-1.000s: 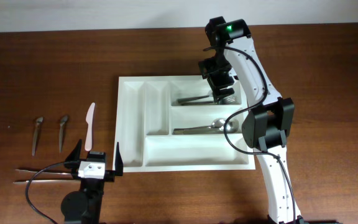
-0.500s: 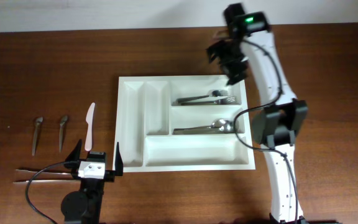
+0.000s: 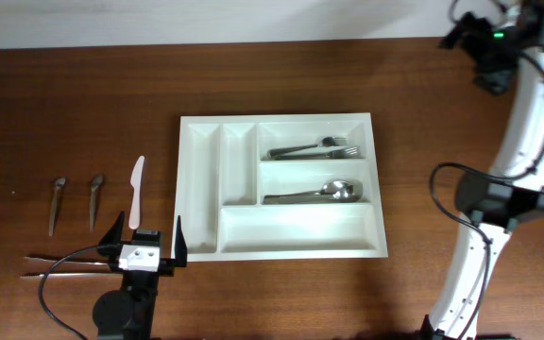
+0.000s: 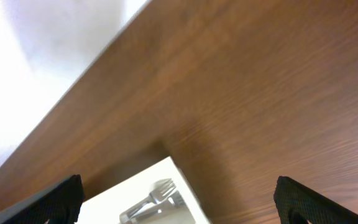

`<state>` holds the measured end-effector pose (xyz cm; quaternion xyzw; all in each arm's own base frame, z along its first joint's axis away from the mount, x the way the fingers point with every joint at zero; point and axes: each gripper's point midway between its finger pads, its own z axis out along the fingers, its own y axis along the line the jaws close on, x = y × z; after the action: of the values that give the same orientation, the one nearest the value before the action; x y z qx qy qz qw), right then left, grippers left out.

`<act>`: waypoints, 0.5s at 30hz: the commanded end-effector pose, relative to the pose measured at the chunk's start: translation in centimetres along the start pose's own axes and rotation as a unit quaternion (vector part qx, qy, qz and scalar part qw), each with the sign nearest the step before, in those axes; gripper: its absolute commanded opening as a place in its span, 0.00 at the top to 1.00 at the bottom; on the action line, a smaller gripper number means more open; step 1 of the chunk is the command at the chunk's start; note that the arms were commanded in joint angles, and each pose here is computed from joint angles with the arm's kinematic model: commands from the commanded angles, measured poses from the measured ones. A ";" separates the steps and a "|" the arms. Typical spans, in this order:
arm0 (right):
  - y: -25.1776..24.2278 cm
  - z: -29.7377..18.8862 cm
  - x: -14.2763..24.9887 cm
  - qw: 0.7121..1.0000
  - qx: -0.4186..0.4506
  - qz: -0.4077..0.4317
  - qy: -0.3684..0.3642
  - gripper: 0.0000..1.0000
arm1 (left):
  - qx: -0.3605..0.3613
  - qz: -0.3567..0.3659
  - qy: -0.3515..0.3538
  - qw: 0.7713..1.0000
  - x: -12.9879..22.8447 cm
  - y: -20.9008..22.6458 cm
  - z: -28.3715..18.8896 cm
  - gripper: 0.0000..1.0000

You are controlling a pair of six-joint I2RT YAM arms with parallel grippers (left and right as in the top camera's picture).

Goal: Pack container
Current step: 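Withdraw the right gripper to the right side of the table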

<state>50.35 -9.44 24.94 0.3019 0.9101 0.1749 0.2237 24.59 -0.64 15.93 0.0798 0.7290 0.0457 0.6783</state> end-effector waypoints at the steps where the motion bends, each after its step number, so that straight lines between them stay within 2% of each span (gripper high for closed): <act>1: 0.3 -4.9 -1.0 0.996 -0.034 -0.073 -0.042 0.01 | -0.006 0.008 0.001 1.000 0.2 0.2 0.0 0.01; 4: -1.5 -7.4 -1.8 0.993 -0.019 -0.092 -0.067 0.01 | -0.006 0.008 0.001 1.000 0.2 0.2 0.0 0.01; 8: -5.2 -10.9 -1.4 0.994 0.032 -0.072 -0.072 0.01 | -0.006 0.008 0.001 1.000 0.2 0.2 0.0 0.01; 15: -9.7 -11.5 4.3 0.991 0.100 -0.083 0.022 0.01 | -0.006 0.008 0.001 1.000 0.2 0.2 0.0 0.01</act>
<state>39.28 -16.57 30.08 0.2768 0.9289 0.1022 0.2238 24.59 -0.64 15.92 0.0798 0.7291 0.0457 0.6782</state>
